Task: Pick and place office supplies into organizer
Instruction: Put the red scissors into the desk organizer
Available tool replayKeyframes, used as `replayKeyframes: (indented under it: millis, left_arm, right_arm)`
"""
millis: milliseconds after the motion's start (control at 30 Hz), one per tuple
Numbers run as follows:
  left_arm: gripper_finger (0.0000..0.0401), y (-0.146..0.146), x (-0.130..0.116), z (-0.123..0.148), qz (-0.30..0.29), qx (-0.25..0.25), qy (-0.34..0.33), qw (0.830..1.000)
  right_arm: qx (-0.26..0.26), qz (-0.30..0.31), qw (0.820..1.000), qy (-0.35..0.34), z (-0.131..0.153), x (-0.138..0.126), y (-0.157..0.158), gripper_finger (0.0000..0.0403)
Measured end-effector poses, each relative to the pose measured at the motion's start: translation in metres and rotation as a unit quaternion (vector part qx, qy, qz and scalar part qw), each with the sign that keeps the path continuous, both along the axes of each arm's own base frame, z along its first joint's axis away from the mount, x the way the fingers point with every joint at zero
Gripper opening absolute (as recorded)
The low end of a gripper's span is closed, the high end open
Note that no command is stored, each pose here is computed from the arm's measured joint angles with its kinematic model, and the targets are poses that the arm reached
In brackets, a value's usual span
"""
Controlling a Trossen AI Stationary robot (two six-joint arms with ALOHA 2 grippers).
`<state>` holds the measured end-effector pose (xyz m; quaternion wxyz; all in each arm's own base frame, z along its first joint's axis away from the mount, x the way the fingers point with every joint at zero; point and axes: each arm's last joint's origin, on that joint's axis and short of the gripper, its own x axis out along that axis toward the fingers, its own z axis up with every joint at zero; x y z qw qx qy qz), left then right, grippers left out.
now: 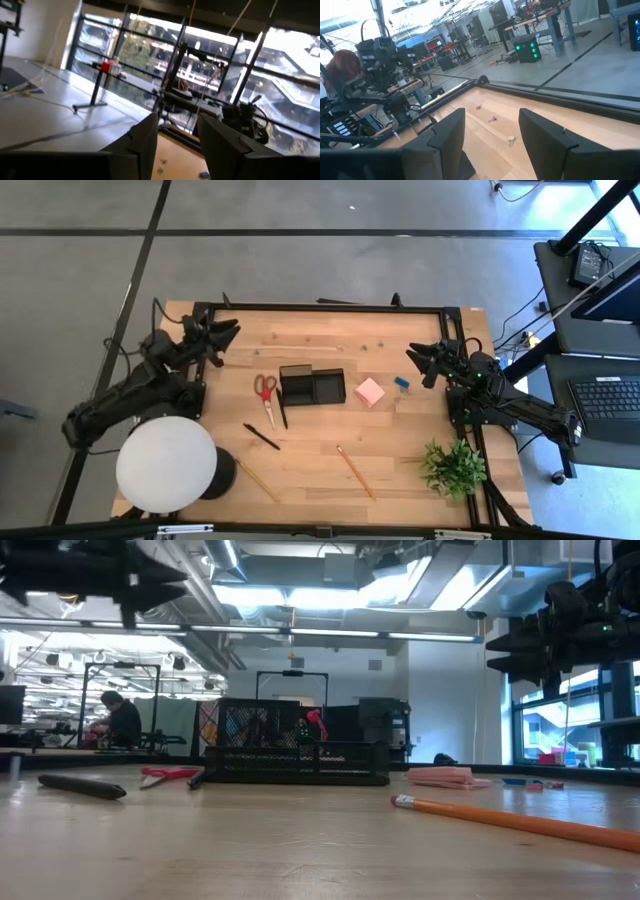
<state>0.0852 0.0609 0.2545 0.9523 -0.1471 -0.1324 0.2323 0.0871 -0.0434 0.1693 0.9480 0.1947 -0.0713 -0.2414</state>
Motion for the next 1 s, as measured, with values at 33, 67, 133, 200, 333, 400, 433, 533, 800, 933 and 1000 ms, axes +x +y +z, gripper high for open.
replayKeyframes:
  millis: [33,67,133,200,333,400,433,533,800,933,1000]
  left_arm:
    - [0.0135,0.002,0.004,0.005,-0.005,-0.005,0.008,1.000]
    - [0.0134,0.004,0.010,0.010,-0.010,-0.011,0.016,1.000]
    - [0.0133,0.010,0.020,0.017,-0.017,-0.021,0.044,0.999]
    - [0.0131,0.015,0.031,0.024,-0.021,-0.024,0.080,0.996]
    - [0.0129,0.025,0.047,0.039,-0.027,-0.039,0.157,0.986]
    - [0.0129,0.027,0.052,0.047,-0.030,-0.052,0.195,0.979]
    - [0.0129,0.029,0.054,0.050,-0.028,-0.065,0.214,0.974]
    - [0.0129,0.031,0.058,0.062,-0.012,-0.121,0.255,0.959]
    - [0.0129,0.024,0.070,0.087,-0.020,-0.188,0.327,0.926]
    - [0.0129,0.019,0.080,0.088,-0.032,-0.196,0.351,0.915]
    - [0.0129,0.016,0.085,0.085,-0.041,-0.205,0.369,0.906]
  right_arm:
    - [0.000,-0.003,1.000,-0.001,0.000,0.000,0.000,0.0190]
    - [0.000,-0.008,1.000,-0.002,0.000,0.000,0.000,0.0191]
    - [0.000,-0.014,1.000,-0.003,0.000,0.000,-0.001,0.0191]
    - [0.000,-0.014,1.000,-0.003,0.000,0.000,-0.001,0.0191]
    - [0.000,-0.014,1.000,-0.003,0.000,0.000,-0.001,0.0191]
    - [0.000,-0.015,1.000,-0.003,0.000,0.000,-0.001,0.0191]
    - [0.000,-0.014,1.000,-0.003,0.000,0.000,-0.001,0.0191]
    - [0.000,-0.015,1.000,-0.003,0.000,0.000,-0.001,0.0191]
    - [-0.001,-0.015,1.000,-0.002,0.000,0.000,-0.001,0.0191]
    - [-0.001,-0.015,1.000,-0.002,0.000,0.000,-0.001,0.0191]
    - [-0.001,-0.016,1.000,-0.002,0.000,0.000,-0.001,0.0191]
